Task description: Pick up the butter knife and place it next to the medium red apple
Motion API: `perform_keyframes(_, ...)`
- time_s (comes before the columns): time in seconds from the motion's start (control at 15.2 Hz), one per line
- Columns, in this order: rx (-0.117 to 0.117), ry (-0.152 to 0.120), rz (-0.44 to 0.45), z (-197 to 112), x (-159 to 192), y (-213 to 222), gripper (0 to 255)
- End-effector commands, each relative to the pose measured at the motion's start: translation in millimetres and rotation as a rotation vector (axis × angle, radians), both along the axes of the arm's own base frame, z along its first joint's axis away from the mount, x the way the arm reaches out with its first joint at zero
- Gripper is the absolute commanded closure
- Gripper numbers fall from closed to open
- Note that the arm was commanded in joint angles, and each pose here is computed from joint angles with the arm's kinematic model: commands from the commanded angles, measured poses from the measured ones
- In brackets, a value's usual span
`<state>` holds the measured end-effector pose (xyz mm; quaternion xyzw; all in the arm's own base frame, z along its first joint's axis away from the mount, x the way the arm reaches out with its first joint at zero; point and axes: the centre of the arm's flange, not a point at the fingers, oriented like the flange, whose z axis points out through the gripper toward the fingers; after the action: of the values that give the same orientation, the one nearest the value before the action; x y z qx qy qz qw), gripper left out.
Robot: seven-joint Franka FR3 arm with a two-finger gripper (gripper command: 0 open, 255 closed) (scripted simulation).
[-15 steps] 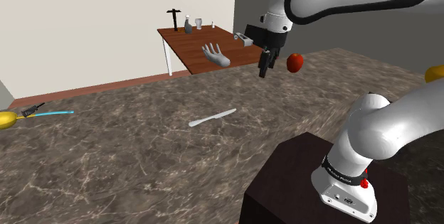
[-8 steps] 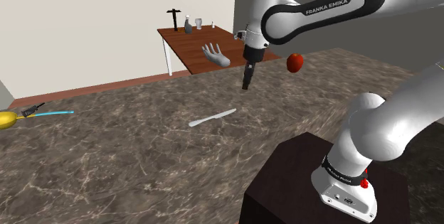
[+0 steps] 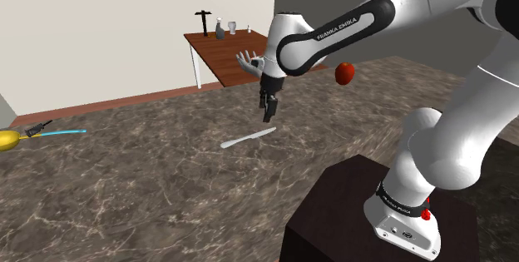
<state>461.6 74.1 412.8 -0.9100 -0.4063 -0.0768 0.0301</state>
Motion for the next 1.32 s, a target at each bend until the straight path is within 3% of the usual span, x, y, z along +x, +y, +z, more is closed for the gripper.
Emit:
perform_keyframes(0.0,0.009,-0.012,0.102,-16.9,9.2,15.8,0)
perform_keyframes(0.2,0.024,-0.028,0.247,-40.3,21.5,41.5,0)
perform_keyframes(0.73,0.024,-0.028,0.251,-80.1,26.0,48.9,0)
perform_keyframes(1.25,0.024,-0.028,0.251,-80.0,26.0,48.9,0)
